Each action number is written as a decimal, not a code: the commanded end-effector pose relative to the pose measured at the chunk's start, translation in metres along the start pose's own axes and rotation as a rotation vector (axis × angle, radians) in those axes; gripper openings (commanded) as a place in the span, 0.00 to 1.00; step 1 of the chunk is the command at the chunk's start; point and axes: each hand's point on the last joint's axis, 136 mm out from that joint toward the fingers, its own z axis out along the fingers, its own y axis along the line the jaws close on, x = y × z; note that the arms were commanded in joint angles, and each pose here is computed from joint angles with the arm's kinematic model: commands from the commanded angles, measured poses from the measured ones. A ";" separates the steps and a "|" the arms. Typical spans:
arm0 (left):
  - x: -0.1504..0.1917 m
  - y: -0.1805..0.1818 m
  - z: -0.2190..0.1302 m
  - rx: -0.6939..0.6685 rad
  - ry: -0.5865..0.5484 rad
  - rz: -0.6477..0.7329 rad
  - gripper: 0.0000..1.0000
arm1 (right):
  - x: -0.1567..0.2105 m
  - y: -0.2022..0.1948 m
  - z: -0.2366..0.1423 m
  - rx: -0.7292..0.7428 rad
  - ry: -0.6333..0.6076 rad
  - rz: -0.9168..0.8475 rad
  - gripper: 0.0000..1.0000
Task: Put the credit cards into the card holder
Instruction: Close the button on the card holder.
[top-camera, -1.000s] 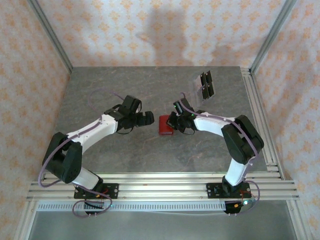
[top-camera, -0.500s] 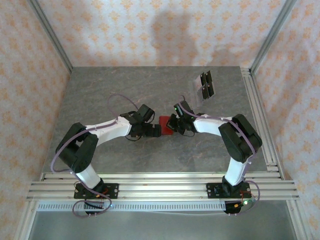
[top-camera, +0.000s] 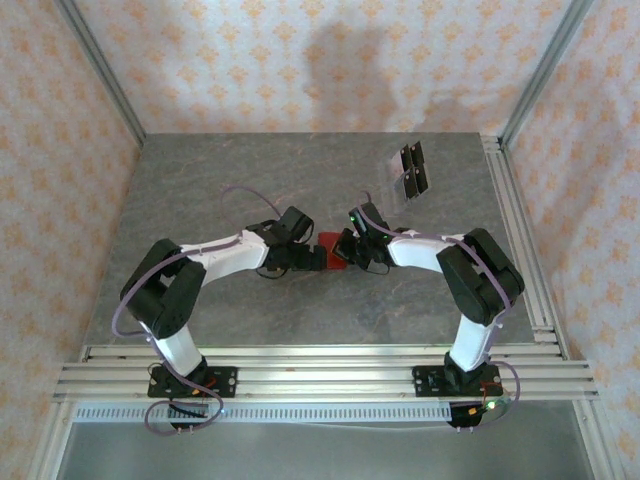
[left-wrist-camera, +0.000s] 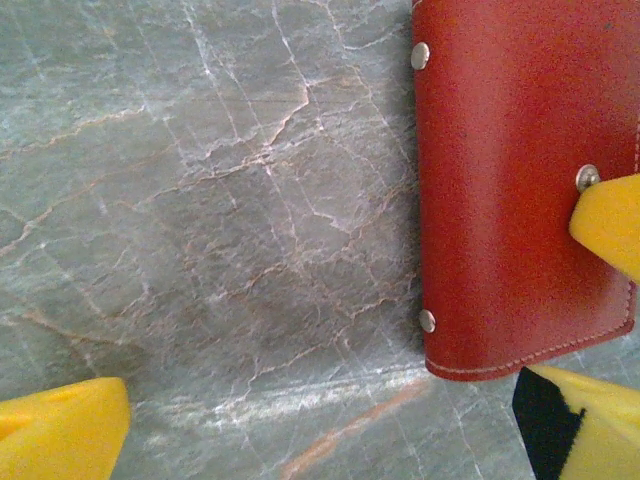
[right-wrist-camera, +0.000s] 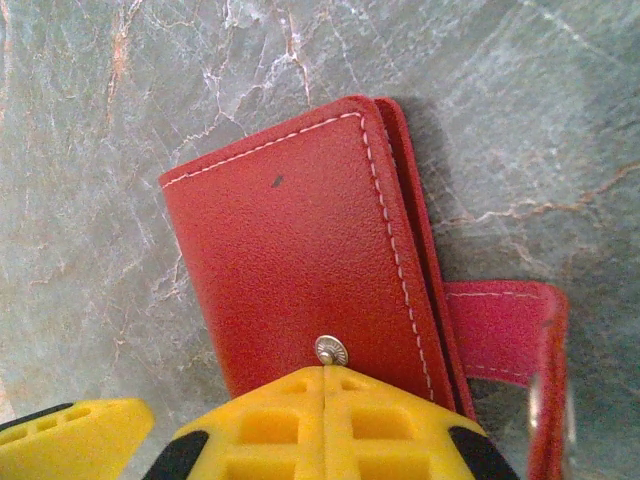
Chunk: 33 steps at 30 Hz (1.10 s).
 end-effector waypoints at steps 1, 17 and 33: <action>-0.012 -0.009 0.001 0.011 -0.036 -0.010 1.00 | 0.003 -0.008 0.003 0.019 0.009 0.015 0.00; 0.000 0.009 0.021 -0.058 -0.006 -0.015 1.00 | 0.002 -0.002 -0.001 0.006 0.009 0.014 0.00; 0.014 0.037 0.021 -0.227 0.065 -0.023 1.00 | -0.054 0.034 -0.093 -0.006 -0.166 -0.049 0.28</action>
